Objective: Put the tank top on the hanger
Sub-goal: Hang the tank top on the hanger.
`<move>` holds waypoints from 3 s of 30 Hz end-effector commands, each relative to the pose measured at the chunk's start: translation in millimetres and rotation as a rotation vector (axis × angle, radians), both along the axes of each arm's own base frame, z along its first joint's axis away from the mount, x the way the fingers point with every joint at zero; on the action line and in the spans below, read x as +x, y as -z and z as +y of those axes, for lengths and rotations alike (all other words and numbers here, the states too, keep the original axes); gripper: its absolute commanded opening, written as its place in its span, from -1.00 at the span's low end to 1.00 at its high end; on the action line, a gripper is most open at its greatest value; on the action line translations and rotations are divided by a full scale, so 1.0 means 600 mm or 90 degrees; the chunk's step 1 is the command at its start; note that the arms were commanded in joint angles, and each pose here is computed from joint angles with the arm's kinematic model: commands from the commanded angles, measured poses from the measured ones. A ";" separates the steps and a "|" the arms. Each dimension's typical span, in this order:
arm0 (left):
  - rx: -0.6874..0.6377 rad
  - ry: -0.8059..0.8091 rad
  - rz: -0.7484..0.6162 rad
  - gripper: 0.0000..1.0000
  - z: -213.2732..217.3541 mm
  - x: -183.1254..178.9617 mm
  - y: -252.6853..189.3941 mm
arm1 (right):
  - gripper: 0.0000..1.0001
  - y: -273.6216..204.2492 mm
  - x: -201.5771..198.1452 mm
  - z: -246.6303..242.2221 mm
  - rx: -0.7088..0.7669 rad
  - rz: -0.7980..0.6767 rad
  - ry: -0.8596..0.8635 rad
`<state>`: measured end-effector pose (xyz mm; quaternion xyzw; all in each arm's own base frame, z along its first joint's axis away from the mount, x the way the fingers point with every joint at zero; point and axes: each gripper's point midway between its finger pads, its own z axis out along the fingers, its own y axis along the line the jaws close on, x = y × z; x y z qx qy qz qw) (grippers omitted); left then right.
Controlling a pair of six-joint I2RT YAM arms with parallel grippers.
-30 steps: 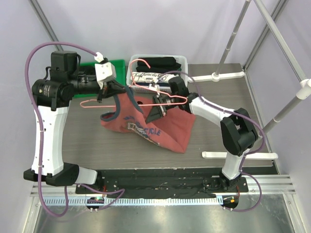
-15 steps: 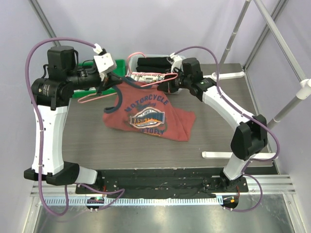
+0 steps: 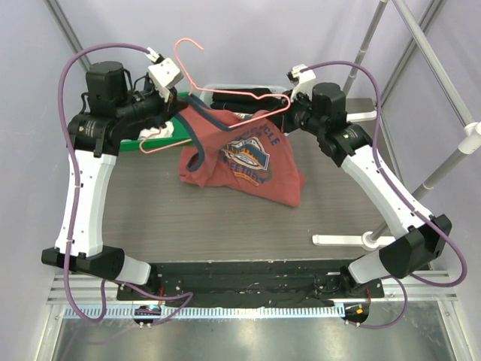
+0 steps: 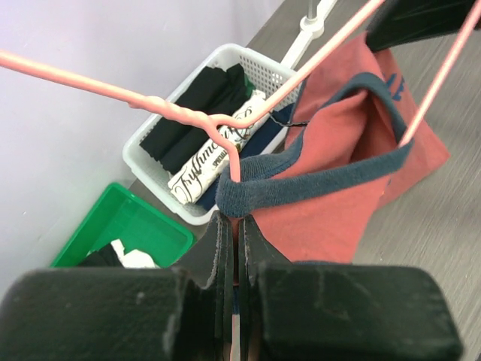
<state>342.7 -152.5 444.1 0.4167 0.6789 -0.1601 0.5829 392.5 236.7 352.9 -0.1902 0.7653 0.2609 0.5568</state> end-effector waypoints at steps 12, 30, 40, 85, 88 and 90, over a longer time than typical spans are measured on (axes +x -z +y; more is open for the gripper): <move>-0.043 -0.092 -0.054 -1.00 0.018 0.055 -0.031 | -0.46 0.114 -0.145 0.054 -0.040 0.018 -0.283; 0.014 -0.079 -0.071 -1.00 0.029 0.037 -0.017 | 0.60 0.064 -0.042 -0.059 -0.025 0.056 -0.044; 0.076 0.005 -0.117 -1.00 0.023 -0.020 -0.025 | 0.61 0.075 0.028 -0.099 -0.036 0.081 0.089; 0.243 0.326 -0.259 -1.00 0.006 -0.260 0.235 | 0.52 0.431 -0.088 0.160 -0.167 0.507 -0.236; 0.236 0.321 -0.254 -1.00 0.005 -0.257 0.231 | 0.49 0.441 -0.114 0.168 -0.189 0.510 -0.265; 0.233 0.322 -0.254 -1.00 0.004 -0.258 0.230 | 0.48 0.446 -0.132 0.180 -0.201 0.511 -0.287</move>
